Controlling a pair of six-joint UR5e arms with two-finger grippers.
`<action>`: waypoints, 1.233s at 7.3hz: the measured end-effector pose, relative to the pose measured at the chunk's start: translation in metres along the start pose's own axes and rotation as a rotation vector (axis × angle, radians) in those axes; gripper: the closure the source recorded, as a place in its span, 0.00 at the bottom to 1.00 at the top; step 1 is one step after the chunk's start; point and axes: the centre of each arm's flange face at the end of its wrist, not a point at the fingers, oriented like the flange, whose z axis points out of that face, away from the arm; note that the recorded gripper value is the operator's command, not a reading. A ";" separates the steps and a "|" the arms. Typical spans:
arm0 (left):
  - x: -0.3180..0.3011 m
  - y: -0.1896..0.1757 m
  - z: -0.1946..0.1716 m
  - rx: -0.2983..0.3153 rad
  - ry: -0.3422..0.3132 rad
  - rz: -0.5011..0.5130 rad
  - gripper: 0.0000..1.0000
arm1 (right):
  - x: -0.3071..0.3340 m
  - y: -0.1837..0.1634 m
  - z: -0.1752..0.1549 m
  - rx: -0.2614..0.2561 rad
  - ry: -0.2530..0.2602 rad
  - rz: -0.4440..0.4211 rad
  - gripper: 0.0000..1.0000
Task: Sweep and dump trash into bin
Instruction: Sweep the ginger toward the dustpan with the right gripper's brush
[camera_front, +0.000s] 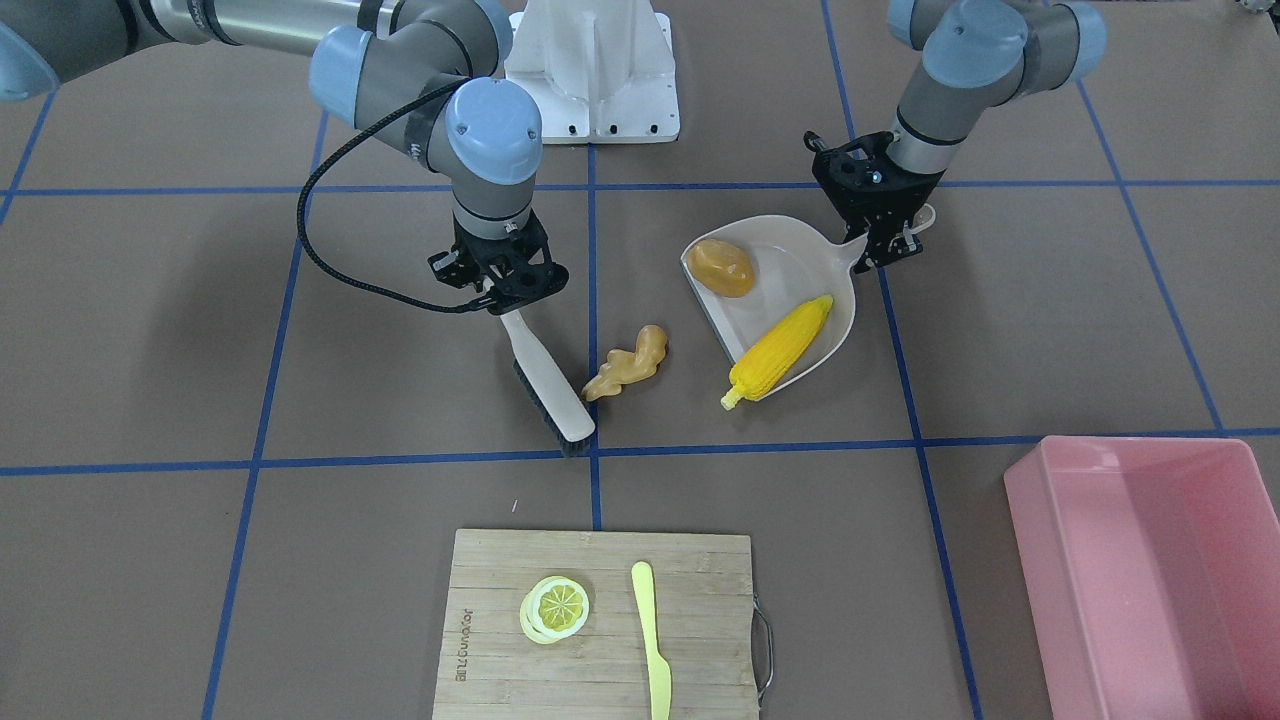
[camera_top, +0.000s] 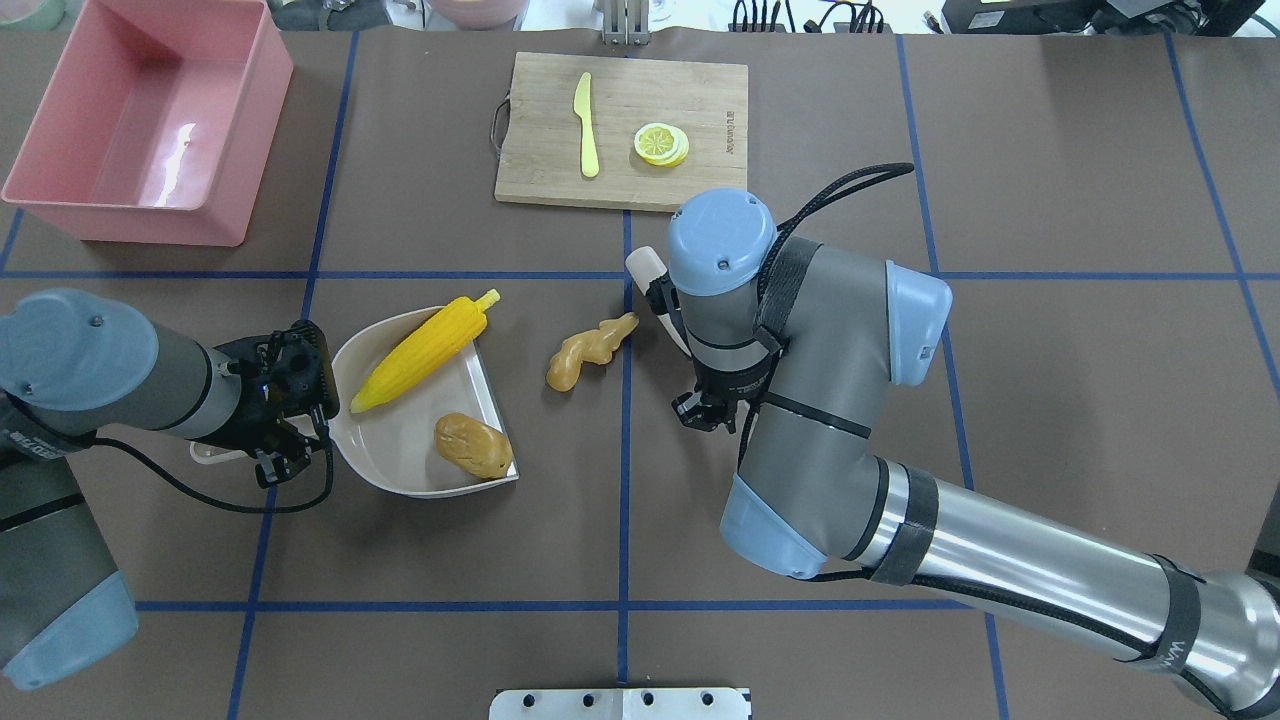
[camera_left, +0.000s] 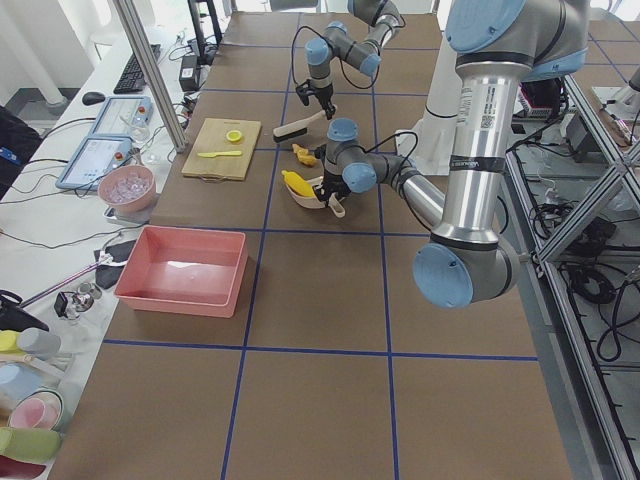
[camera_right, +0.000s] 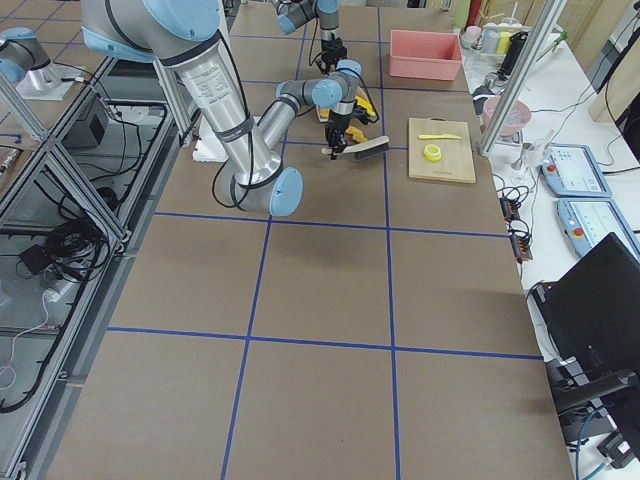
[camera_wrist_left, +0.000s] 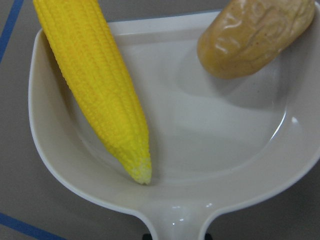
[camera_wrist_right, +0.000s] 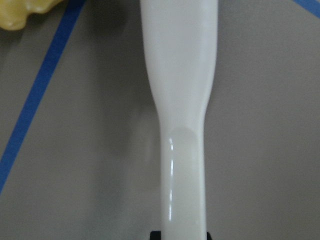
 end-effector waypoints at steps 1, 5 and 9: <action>0.000 -0.001 0.000 -0.003 -0.004 -0.001 1.00 | -0.017 0.004 -0.002 -0.011 -0.029 -0.001 1.00; -0.005 -0.005 0.003 -0.026 -0.032 -0.007 1.00 | -0.070 0.015 -0.013 -0.020 -0.082 -0.030 1.00; -0.006 -0.009 0.004 -0.028 -0.040 -0.007 1.00 | -0.122 0.023 -0.036 -0.011 -0.126 0.018 1.00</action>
